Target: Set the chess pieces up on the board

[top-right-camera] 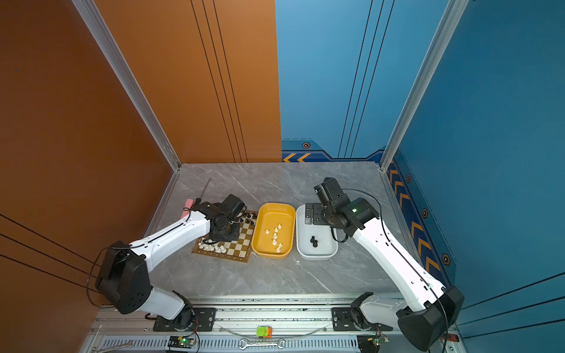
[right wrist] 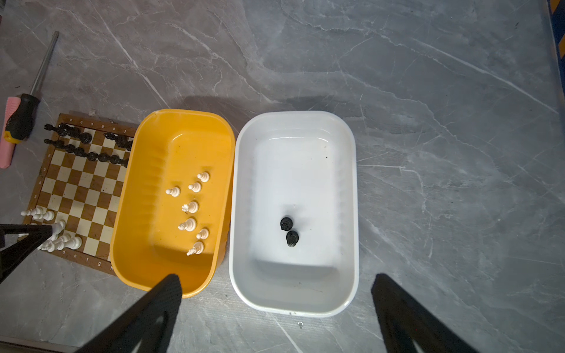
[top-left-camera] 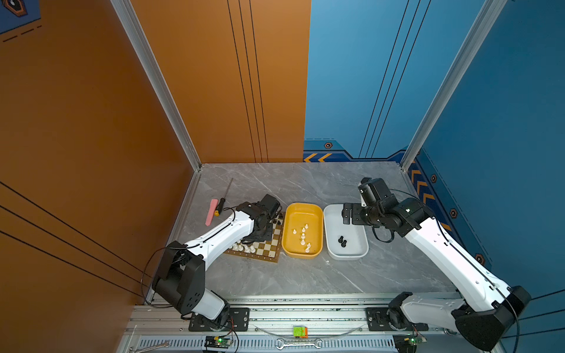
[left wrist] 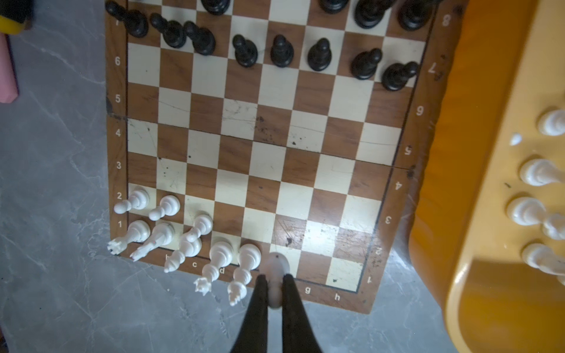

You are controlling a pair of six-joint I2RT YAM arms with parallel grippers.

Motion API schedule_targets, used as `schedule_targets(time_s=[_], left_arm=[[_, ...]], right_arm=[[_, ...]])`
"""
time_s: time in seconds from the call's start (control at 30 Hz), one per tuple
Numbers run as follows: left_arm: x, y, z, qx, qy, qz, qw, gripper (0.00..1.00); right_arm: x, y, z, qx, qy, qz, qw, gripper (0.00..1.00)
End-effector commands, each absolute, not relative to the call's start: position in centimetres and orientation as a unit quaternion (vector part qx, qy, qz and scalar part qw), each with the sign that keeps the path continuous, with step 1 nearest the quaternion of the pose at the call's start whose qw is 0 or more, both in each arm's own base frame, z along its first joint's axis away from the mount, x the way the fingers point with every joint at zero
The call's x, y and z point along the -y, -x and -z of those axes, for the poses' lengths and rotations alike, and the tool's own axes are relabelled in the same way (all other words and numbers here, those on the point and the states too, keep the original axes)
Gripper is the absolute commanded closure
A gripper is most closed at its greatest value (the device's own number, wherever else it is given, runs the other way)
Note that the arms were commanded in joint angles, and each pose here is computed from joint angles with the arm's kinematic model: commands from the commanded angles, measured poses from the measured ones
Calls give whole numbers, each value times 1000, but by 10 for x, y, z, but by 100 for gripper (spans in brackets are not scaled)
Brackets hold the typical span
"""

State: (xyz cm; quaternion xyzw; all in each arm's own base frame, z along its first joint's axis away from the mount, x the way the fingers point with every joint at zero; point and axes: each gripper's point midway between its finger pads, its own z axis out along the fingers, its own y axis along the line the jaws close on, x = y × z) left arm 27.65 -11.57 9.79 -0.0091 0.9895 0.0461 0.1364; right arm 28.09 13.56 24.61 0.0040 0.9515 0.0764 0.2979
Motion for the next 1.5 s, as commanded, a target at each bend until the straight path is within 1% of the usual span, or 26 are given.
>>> schedule_targets(time_s=[0.0,0.07,0.13,0.27,1.47], left_arm=[[107,-275,-93,-989,25,-35,139,97],[103,-278,-91,-989,35,-29,141,97],[96,-271,-79,-991,41,-32,126,97],[90,-273,-75,-991,45,-34,122,97],[76,-272,-44,-993,56,-47,89,97]], right_arm=[[-135,-281,-253,-950,-10,-73,305,0],[-134,-281,-254,-949,-11,-72,306,0],[-134,-281,-253,-950,-11,-70,305,0],[-135,-281,-253,-950,-10,-68,305,0],[-138,-282,-254,-949,-11,-67,307,0]])
